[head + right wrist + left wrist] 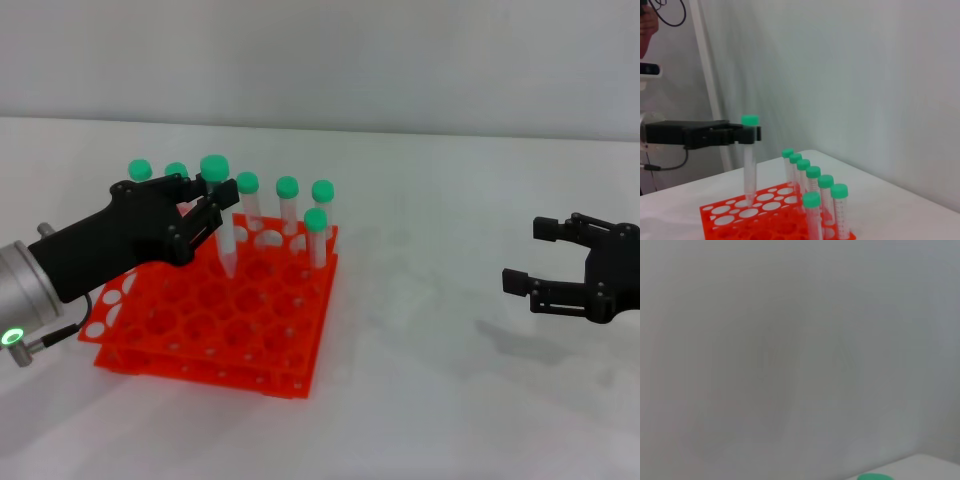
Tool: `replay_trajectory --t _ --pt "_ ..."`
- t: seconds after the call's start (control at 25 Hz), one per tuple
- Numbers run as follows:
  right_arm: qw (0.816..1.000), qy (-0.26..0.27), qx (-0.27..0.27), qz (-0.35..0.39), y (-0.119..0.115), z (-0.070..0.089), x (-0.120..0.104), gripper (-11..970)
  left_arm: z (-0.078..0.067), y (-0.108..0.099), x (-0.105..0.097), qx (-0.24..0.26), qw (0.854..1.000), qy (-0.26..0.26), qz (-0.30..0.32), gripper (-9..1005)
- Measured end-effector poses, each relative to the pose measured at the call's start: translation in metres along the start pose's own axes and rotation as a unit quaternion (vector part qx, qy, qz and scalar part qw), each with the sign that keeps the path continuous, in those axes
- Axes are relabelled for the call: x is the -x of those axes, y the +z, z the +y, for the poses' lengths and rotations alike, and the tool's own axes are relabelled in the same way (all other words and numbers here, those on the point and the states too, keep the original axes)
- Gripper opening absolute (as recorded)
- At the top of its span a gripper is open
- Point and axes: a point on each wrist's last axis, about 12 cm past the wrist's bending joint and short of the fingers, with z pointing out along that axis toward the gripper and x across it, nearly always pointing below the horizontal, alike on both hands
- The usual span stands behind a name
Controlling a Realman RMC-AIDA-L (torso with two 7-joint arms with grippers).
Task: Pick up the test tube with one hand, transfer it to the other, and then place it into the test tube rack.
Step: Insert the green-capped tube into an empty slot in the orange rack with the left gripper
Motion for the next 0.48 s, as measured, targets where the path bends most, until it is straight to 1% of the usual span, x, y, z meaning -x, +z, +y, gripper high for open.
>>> replay_trajectory --t 0.24,0.48 --pt "1.000 -0.001 -0.001 0.000 0.000 -0.001 0.000 876 0.006 0.018 0.004 0.007 1.000 0.015 0.015 279" --pt "1.000 -0.005 -0.003 -0.001 0.002 -0.002 0.002 876 0.009 0.039 0.007 -0.003 1.000 0.016 0.022 285"
